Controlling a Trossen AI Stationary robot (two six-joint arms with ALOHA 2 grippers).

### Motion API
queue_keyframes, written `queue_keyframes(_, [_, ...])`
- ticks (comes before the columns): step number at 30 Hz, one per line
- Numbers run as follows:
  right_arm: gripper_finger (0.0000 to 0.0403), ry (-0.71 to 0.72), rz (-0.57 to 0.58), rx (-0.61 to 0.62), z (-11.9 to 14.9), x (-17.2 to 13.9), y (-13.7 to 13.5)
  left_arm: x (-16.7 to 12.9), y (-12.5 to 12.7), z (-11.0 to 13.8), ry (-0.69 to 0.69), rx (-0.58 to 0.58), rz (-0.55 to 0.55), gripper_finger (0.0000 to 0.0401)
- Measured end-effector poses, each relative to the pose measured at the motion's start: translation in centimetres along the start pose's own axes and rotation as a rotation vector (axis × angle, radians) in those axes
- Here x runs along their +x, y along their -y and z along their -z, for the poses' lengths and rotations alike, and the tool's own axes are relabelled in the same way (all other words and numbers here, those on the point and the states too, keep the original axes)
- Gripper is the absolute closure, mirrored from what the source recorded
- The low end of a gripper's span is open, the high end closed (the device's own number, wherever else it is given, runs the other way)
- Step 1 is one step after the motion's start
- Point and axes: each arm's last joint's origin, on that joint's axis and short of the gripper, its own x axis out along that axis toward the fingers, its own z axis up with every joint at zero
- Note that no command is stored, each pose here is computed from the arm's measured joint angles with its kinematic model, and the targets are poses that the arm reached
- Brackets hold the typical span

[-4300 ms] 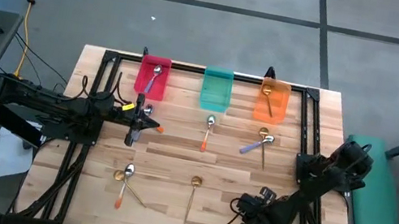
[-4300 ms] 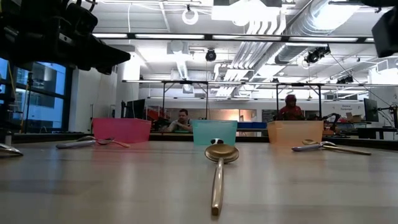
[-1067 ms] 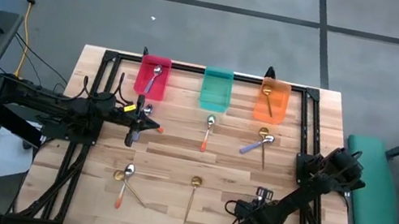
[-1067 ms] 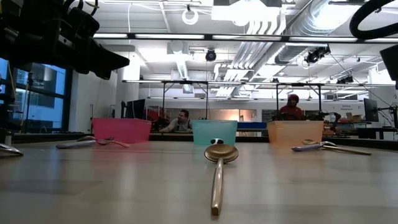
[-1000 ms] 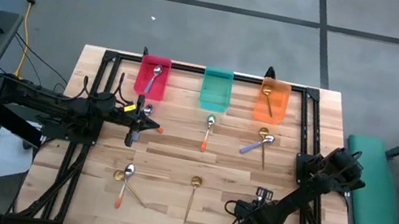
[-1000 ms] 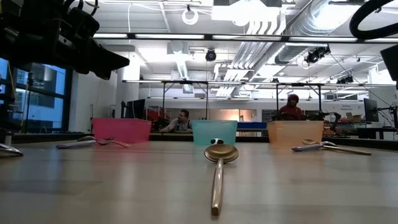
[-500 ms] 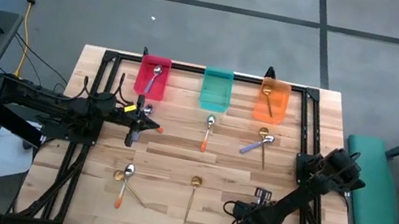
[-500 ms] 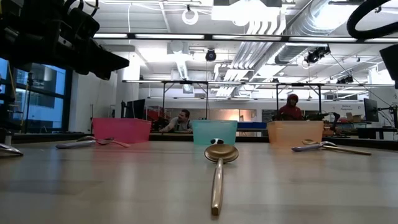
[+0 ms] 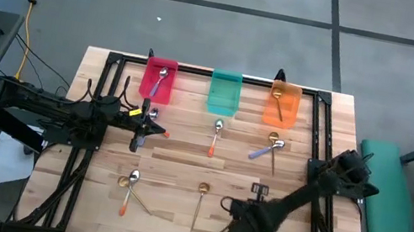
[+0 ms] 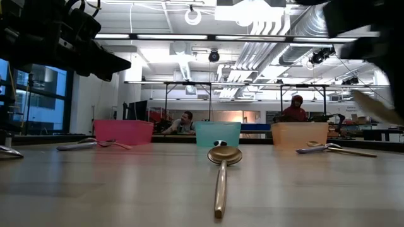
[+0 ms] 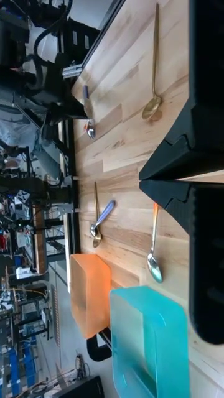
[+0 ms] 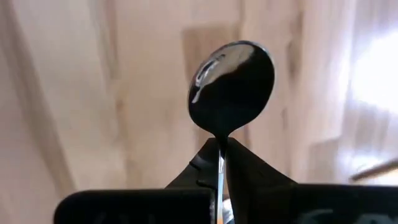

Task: Sort silverware by color (type)
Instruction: Put the orange spoon into the green bin

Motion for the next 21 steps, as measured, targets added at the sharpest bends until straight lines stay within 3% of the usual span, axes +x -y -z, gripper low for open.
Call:
queue_keyframes(9, [0.0403,0.099,-0.058,-0.013,-6.1,1.4,6.1,0.0,0.0,0.0,0.0,0.001,0.0,0.04])
queue_keyframes(21, [0.0403,0.204,-0.132,0.214,-11.2,3.1,16.6,0.0,0.0,0.0,0.0,0.001,0.0,0.04])
